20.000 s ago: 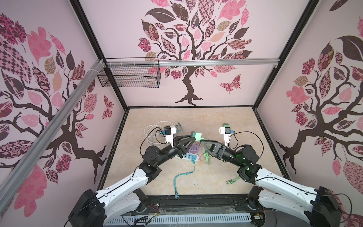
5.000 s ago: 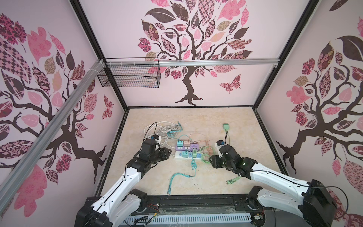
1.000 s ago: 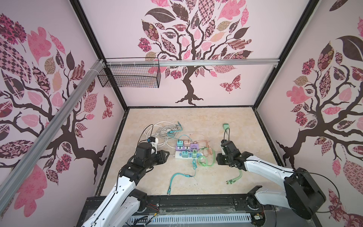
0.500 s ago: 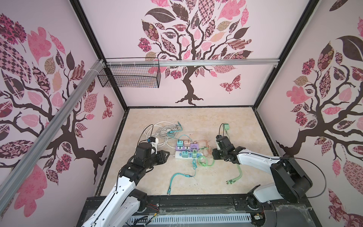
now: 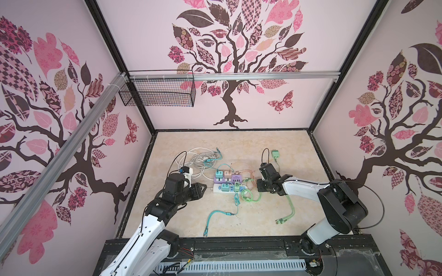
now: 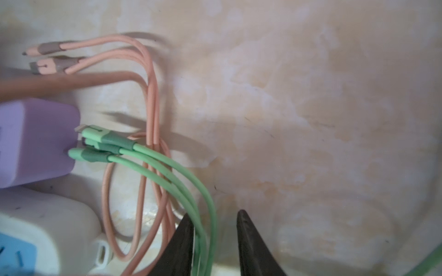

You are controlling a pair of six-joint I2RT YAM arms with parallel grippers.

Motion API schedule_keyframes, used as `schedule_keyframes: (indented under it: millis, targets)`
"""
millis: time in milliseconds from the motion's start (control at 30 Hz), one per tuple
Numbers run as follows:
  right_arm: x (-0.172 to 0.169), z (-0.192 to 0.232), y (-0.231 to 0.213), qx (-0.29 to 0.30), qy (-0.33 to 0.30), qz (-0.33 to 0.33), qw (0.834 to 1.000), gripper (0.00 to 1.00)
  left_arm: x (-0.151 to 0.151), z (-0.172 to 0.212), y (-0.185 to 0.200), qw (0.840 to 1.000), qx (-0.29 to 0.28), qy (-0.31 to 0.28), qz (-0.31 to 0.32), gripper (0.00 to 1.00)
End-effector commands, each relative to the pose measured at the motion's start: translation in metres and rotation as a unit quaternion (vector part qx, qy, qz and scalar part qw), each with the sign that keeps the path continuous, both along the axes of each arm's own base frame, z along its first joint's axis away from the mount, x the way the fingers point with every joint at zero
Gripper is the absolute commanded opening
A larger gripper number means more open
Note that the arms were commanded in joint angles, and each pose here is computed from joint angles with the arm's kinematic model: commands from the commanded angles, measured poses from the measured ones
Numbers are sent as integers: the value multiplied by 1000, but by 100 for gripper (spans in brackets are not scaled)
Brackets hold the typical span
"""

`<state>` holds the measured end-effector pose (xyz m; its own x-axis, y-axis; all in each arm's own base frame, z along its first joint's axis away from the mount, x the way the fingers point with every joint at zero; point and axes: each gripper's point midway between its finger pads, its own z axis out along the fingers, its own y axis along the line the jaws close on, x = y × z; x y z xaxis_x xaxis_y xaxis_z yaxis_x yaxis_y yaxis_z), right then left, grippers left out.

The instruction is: Insert the plug

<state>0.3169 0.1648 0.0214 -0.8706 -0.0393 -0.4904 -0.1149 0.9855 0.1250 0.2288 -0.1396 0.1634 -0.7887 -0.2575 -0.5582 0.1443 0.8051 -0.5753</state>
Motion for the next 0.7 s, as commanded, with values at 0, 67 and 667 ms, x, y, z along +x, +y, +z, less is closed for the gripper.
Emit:
schedule_keyframes:
  millis: [0,67,667]
  targets:
    - [8,-5,-4,-24,5,-3,1000,31,4,22,0,1000,-3,-28,-3,36]
    - [8,-9,-3,-28,11,-1,1000,30,4,22,0,1000,-2,-29,-2,36]
    - [12,44,-31,-56,-50,-59,995,0,3,24,2,999,-2,-34,0,36]
